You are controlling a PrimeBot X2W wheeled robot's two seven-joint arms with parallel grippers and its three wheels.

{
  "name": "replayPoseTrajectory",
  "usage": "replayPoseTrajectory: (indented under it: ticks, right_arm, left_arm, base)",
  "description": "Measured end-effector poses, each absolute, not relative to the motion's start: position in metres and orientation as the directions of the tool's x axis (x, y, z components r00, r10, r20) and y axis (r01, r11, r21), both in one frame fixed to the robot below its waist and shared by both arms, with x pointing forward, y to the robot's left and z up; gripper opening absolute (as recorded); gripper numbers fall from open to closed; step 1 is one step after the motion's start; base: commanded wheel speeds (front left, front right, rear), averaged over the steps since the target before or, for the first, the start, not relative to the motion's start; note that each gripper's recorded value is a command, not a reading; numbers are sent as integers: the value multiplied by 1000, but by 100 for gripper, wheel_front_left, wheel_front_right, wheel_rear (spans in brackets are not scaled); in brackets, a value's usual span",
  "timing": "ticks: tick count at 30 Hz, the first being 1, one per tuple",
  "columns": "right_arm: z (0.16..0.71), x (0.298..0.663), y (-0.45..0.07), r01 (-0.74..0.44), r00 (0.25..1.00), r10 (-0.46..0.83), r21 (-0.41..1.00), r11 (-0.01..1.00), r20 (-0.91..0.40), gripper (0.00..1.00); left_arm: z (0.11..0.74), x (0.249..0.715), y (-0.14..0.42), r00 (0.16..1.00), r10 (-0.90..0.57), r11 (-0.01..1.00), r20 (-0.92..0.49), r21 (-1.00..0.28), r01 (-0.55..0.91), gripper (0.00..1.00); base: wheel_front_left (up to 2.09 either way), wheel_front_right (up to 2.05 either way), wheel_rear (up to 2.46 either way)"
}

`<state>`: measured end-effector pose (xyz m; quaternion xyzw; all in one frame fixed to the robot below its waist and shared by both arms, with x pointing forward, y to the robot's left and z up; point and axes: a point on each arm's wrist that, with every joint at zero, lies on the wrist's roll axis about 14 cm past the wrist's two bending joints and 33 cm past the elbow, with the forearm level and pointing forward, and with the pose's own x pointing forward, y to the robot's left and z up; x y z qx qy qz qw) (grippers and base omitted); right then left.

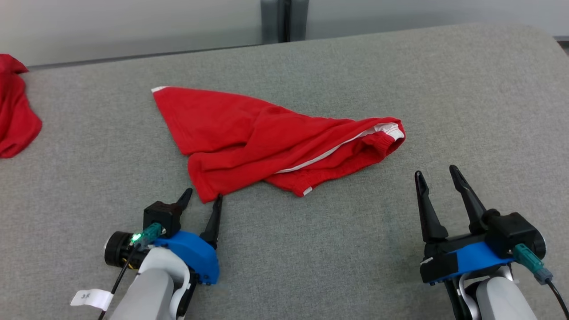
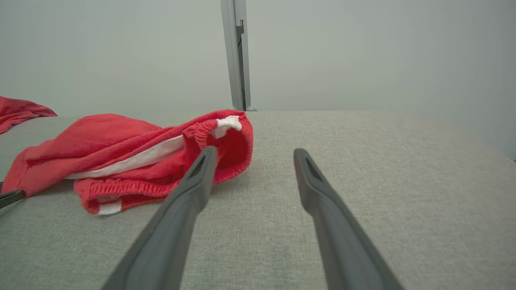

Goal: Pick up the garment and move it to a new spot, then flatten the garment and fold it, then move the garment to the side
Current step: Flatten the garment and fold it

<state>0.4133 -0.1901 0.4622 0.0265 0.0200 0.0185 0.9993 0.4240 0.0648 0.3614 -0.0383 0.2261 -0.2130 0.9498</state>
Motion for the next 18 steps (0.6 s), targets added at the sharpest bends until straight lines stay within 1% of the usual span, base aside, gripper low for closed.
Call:
replayPoseTrajectory:
  ticks: [4, 5, 6, 8, 15, 18]
  right_arm:
    - [456, 415, -199, -11, 998, 14, 53, 999, -55, 100]
    - [455, 415, -200, -6, 998, 9, 53, 999, -58, 100]
    - [455, 415, -201, -2, 998, 5, 52, 999, -59, 100]
    - [455, 415, -202, 1, 998, 2, 53, 999, -58, 100]
    - [462, 420, -193, -23, 999, 26, 63, 998, -35, 100]
    - [466, 422, -185, -48, 999, 49, 69, 996, -22, 100]
  left_arm:
    - [355, 437, 60, 802, -434, 901, -410, -172, 399, 100]
    - [356, 439, 58, 805, -438, 899, -400, -175, 402, 76]
    - [357, 440, 56, 808, -442, 897, -389, -177, 406, 45]
    - [361, 440, 53, 813, -453, 891, -365, -179, 416, 0]
    - [400, 442, 52, 851, -473, 880, -229, -158, 448, 0]
    - [429, 439, 55, 870, -474, 878, -136, -144, 456, 0]
  base:
    - [0, 0, 0]
    - [0, 0, 0]
    - [0, 0, 0]
    - [0, 0, 0]
    - [0, 0, 0]
    - [0, 0, 0]
